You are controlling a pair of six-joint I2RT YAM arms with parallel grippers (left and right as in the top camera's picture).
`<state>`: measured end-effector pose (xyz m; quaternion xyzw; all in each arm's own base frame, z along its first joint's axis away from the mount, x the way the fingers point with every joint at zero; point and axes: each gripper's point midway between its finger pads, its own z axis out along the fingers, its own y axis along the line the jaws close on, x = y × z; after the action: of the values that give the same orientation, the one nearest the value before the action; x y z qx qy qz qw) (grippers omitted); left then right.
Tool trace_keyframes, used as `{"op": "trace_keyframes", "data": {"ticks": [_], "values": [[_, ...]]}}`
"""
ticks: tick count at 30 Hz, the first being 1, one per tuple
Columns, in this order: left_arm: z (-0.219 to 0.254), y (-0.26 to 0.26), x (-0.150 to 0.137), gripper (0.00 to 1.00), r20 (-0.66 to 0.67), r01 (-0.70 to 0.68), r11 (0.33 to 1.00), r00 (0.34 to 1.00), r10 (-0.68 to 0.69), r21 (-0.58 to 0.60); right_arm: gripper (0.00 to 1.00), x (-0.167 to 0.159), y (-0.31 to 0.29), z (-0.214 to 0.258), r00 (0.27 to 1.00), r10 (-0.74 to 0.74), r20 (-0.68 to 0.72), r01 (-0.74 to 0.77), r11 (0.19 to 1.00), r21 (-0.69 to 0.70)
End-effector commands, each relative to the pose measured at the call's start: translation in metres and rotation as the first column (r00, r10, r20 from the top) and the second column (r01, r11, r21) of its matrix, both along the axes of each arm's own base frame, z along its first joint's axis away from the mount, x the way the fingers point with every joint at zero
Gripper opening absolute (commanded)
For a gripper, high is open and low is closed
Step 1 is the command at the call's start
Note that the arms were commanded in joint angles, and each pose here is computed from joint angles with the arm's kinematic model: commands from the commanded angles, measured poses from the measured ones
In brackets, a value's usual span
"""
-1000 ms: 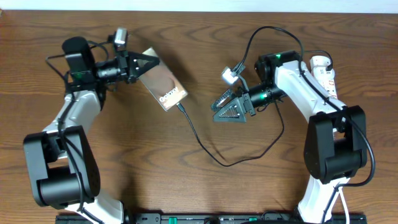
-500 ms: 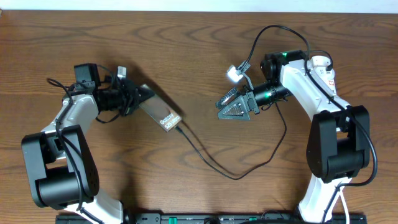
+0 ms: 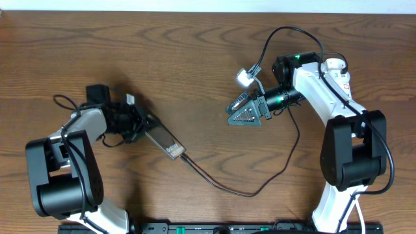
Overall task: Plug charger to phone and switch on socket
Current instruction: 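Lower the phone flat toward the table with the left gripper, then release the phone on the table and lift the left gripper away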
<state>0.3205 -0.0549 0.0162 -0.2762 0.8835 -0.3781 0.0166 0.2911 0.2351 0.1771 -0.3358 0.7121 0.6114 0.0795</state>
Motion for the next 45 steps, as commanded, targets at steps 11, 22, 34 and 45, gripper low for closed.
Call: {"op": "trace_keyframes", "data": {"ticks": [11,22,34,45], "values": [[-0.004,0.000,-0.010,0.08,-0.049,-0.004,1.000,0.999,0.005,0.009,0.99,0.003,0.000,0.002,1.000,-0.002,0.014,0.002,1.000,0.009],[-0.005,-0.001,-0.019,0.07,-0.134,-0.052,0.999,0.990,0.051,-0.006,0.99,0.003,0.000,0.002,1.000,-0.001,0.015,0.001,1.000,0.007],[-0.006,-0.001,-0.021,0.17,-0.152,-0.061,0.998,0.987,0.060,-0.002,0.99,0.003,0.000,0.002,1.000,-0.001,0.014,0.001,1.000,0.007],[-0.006,-0.001,-0.021,0.33,-0.155,-0.061,0.998,0.986,0.060,-0.003,0.99,0.003,0.000,0.002,1.000,-0.001,0.014,0.001,1.000,0.006]]}}
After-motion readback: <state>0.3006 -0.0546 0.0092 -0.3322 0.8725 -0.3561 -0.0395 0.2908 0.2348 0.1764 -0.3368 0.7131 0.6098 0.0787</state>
